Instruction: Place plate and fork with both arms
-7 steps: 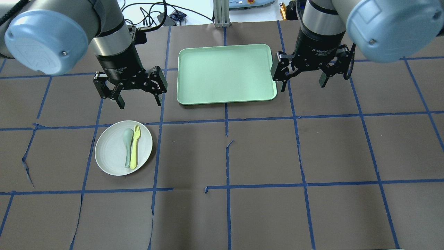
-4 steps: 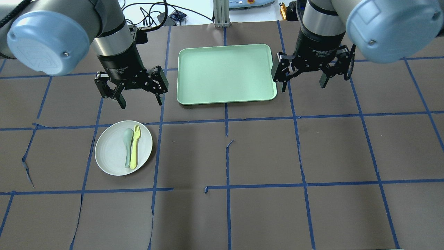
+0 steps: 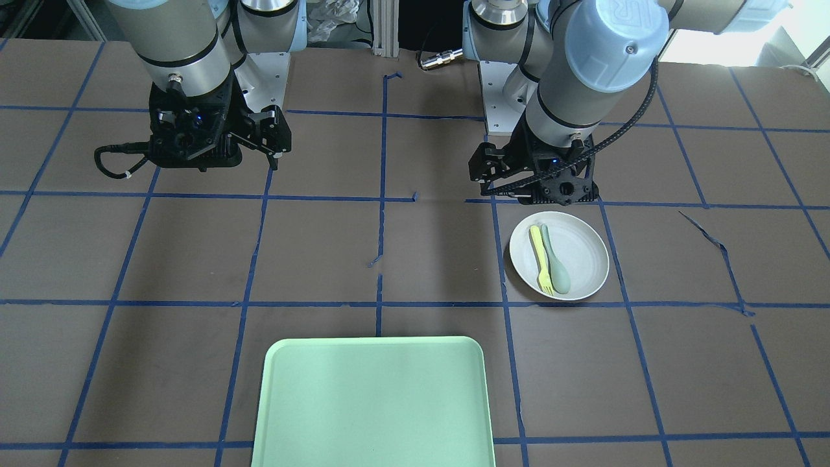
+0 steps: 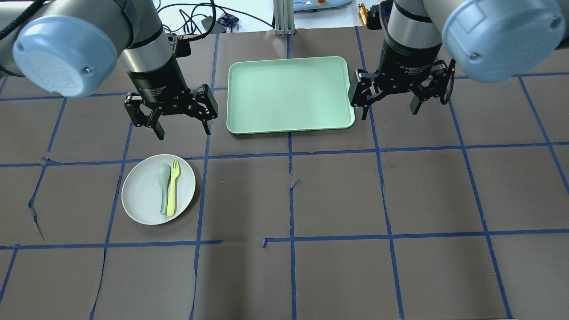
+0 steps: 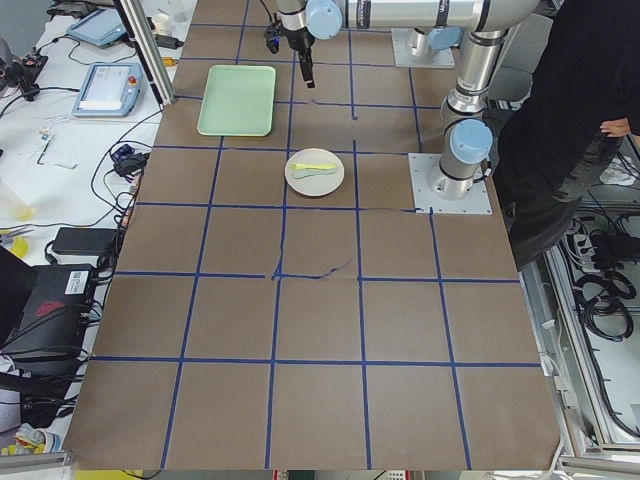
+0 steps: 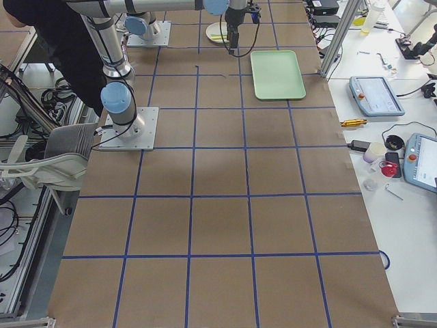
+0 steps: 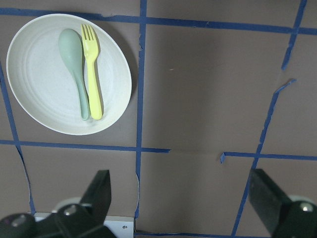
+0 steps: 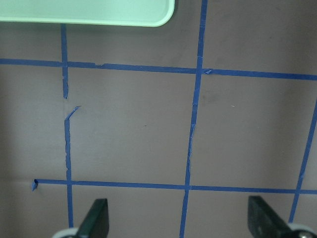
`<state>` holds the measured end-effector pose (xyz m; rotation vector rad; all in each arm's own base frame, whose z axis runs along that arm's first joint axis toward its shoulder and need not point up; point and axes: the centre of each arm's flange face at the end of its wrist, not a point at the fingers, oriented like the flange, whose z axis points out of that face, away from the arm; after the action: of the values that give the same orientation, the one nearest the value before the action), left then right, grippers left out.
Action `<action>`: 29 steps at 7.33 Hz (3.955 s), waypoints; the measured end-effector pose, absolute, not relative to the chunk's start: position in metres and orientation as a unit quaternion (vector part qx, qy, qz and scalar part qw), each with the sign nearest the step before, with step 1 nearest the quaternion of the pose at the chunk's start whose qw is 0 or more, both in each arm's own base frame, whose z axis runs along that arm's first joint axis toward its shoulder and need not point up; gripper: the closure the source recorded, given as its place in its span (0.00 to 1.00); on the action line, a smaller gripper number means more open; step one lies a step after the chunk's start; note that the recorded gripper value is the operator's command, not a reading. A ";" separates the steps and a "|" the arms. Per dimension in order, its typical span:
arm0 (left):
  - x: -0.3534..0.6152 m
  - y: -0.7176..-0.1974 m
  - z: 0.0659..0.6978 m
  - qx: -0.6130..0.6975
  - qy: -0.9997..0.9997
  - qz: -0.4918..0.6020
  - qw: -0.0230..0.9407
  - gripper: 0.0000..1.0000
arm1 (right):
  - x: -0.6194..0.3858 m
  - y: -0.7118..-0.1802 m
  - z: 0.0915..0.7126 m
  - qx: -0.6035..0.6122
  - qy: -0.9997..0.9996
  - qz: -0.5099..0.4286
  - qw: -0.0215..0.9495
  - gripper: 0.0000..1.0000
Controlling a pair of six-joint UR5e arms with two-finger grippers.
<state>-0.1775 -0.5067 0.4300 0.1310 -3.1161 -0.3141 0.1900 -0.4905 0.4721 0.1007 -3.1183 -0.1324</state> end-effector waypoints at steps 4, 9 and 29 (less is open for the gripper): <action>-0.177 -0.506 0.430 0.041 -0.994 -0.100 0.003 0.00 | 0.190 -0.491 0.471 0.032 -0.999 -0.042 0.009 0.00; -0.156 -0.516 0.426 0.055 -0.996 -0.075 0.008 0.00 | 0.188 -0.496 0.464 0.031 -0.998 -0.047 0.010 0.00; 0.117 -0.518 0.202 0.011 -0.988 -0.114 0.108 1.00 | 0.187 -0.503 0.429 0.031 -0.996 -0.076 0.017 0.00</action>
<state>0.1175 -0.5177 0.2022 0.0316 -2.9061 -0.3340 0.1870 -0.5027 0.4289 0.0973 -3.0962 -0.2369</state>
